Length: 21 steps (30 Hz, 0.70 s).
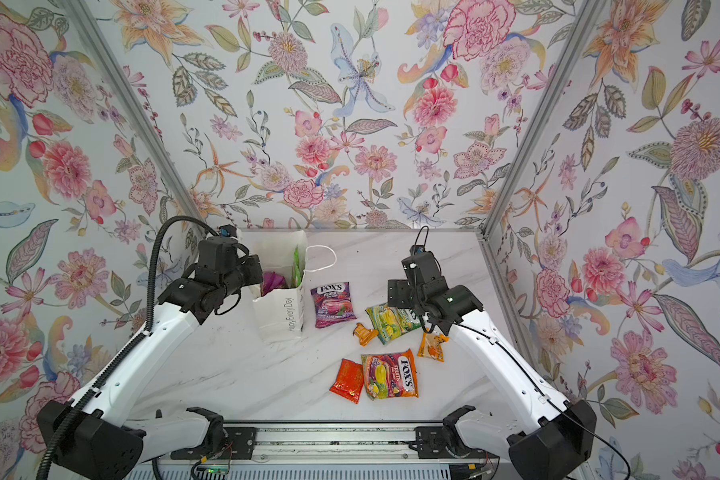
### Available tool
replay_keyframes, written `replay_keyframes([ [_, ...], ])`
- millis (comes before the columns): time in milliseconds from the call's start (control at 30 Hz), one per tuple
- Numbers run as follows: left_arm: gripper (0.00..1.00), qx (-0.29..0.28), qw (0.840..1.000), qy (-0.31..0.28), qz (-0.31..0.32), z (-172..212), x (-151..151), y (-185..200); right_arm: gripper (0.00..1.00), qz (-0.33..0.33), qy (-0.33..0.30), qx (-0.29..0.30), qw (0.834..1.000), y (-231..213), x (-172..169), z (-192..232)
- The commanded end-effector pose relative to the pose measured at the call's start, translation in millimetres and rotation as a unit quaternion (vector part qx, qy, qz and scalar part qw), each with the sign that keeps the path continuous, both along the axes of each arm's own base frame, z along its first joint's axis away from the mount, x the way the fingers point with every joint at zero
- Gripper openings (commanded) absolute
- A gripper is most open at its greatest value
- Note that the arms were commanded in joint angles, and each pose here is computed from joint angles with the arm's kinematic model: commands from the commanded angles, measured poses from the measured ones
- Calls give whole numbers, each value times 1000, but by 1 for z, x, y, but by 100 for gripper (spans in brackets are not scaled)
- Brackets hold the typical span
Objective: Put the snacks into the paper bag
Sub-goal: 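Move the right gripper down onto the green Fox's Spring Tea pack, then close the right gripper on the edge of the Fox's Spring Tea pack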
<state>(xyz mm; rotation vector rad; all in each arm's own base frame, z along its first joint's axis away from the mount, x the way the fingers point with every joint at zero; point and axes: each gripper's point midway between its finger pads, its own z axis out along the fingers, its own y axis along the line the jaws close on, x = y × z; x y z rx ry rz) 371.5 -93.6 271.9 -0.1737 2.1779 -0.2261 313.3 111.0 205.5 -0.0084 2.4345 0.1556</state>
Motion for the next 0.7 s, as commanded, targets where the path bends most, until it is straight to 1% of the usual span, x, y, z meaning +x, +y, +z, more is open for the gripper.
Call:
replay_keyframes([
  [0, 0, 6, 999, -51, 1, 24, 4, 5, 93, -14, 48, 92, 994, -3, 6, -36],
  [33, 0, 7, 999, -52, 1, 24, 4, 5, 91, -33, 72, 106, 991, -13, 8, -49],
  [100, 0, 8, 998, -55, -2, 24, 4, 5, 89, -45, 109, 131, 984, -22, 12, -72],
  [133, 0, 10, 998, -54, -4, 24, 3, 5, 88, -50, 114, 126, 984, -26, 15, -78],
  [200, 0, 14, 998, -56, -3, 25, 3, 6, 89, -59, 122, 96, 986, -34, 24, -88],
  [267, 0, 14, 998, -56, -4, 24, 3, 6, 89, -59, 127, 83, 987, -36, 34, -93],
  [367, 0, 14, 998, -57, -6, 24, 2, 5, 89, -55, 144, 76, 985, -35, 47, -106],
  [500, 0, 20, 998, -57, -2, 23, 1, 8, 84, -15, 175, 84, 981, -21, 59, -125],
  [667, 0, 19, 998, -54, -5, 19, 2, 7, 84, -8, 196, 66, 978, -24, 70, -142],
])
